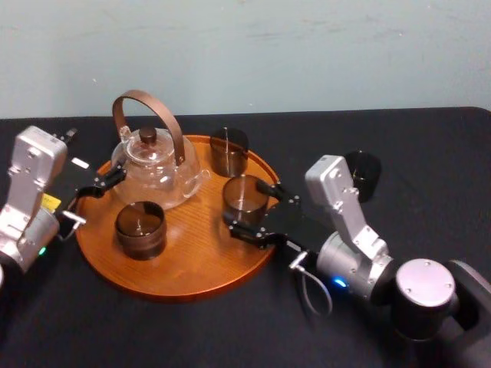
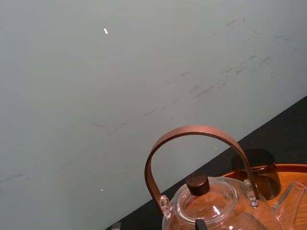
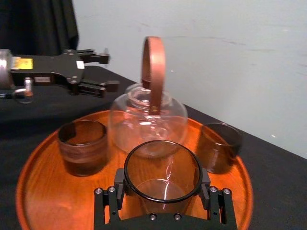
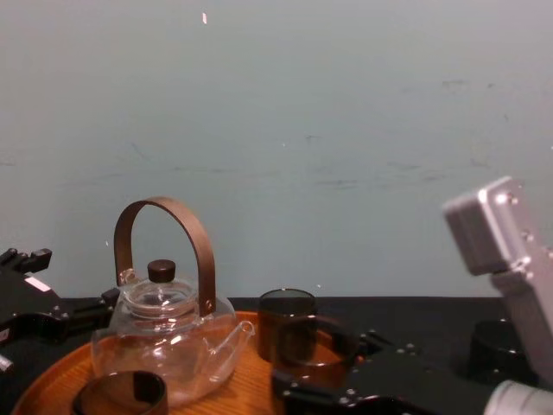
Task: Pick up the glass from the table and place it on the tray.
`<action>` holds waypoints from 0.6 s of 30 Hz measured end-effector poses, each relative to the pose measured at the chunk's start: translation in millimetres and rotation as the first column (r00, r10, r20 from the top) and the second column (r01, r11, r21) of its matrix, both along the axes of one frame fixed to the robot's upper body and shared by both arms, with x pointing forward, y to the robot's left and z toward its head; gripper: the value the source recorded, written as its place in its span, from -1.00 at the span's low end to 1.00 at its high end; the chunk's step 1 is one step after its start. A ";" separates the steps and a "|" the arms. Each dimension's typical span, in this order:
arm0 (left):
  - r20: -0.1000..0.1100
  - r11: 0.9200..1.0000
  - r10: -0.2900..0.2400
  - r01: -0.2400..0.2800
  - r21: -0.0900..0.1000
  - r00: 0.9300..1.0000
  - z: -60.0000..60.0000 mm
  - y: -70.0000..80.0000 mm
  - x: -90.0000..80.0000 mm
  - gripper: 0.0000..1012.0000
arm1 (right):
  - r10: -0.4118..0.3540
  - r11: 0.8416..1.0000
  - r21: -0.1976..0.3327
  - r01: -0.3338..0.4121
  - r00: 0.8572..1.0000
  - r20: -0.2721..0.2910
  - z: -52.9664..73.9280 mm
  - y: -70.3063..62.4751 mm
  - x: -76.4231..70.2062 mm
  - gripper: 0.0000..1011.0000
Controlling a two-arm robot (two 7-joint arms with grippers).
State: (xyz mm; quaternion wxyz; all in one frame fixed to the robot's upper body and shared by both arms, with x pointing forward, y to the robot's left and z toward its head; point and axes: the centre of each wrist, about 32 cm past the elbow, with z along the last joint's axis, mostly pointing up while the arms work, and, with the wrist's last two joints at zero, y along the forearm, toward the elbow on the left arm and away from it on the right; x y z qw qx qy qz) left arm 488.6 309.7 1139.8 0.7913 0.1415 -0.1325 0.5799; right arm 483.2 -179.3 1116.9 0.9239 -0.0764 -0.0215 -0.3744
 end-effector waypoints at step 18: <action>0.000 1.000 0.000 0.000 0.000 1.000 0.0 0.0 0.0 0.98 | 0.067 0.998 -0.008 -0.067 0.998 -0.012 -5.6 28.7 4.5 0.79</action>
